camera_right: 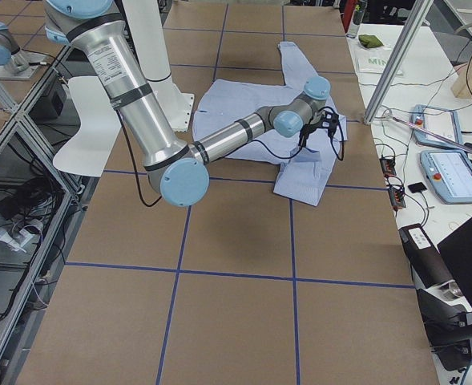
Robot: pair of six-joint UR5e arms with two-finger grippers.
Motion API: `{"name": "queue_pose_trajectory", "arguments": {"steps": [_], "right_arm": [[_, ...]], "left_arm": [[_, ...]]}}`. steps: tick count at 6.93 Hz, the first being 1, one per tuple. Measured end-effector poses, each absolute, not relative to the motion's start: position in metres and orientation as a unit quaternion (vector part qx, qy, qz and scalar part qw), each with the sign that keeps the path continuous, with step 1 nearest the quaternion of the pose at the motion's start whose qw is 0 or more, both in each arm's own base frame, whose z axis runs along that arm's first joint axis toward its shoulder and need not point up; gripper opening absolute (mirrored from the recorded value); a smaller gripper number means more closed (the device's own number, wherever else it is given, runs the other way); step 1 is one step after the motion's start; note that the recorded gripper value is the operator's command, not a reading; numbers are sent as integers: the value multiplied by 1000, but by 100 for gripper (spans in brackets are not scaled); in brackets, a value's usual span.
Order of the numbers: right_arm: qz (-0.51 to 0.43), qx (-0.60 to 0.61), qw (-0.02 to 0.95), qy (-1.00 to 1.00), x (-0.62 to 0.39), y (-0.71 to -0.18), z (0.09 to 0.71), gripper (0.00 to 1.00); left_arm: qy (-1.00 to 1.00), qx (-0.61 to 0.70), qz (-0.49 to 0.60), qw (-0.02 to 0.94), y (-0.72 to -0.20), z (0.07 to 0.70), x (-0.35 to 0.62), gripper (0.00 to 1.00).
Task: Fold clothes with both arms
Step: 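Carry the held cuff across the shirt and lay it near the collar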
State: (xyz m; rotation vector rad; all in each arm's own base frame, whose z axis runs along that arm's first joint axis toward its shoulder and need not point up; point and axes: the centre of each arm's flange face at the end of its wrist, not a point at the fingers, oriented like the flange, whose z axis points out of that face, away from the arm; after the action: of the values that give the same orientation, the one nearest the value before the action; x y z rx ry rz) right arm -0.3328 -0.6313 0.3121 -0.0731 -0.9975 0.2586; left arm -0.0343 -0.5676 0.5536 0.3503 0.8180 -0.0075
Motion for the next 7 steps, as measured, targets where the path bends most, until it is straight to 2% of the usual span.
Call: {"name": "queue_pose_trajectory", "arguments": {"steps": [3,4,7], "right_arm": [[155,-31,862,-481,-485,-639,158,0],[163,-22,854,-493,-521,-634,128,0],[199,0,832,-517,-578,-625,104,0]], "left_arm": [[397,177,-1,901,-568,558,-33,99],[397,176,0,901,-568,558,-32,100],[398,176,1,900,-569,562,-30,99]]}}
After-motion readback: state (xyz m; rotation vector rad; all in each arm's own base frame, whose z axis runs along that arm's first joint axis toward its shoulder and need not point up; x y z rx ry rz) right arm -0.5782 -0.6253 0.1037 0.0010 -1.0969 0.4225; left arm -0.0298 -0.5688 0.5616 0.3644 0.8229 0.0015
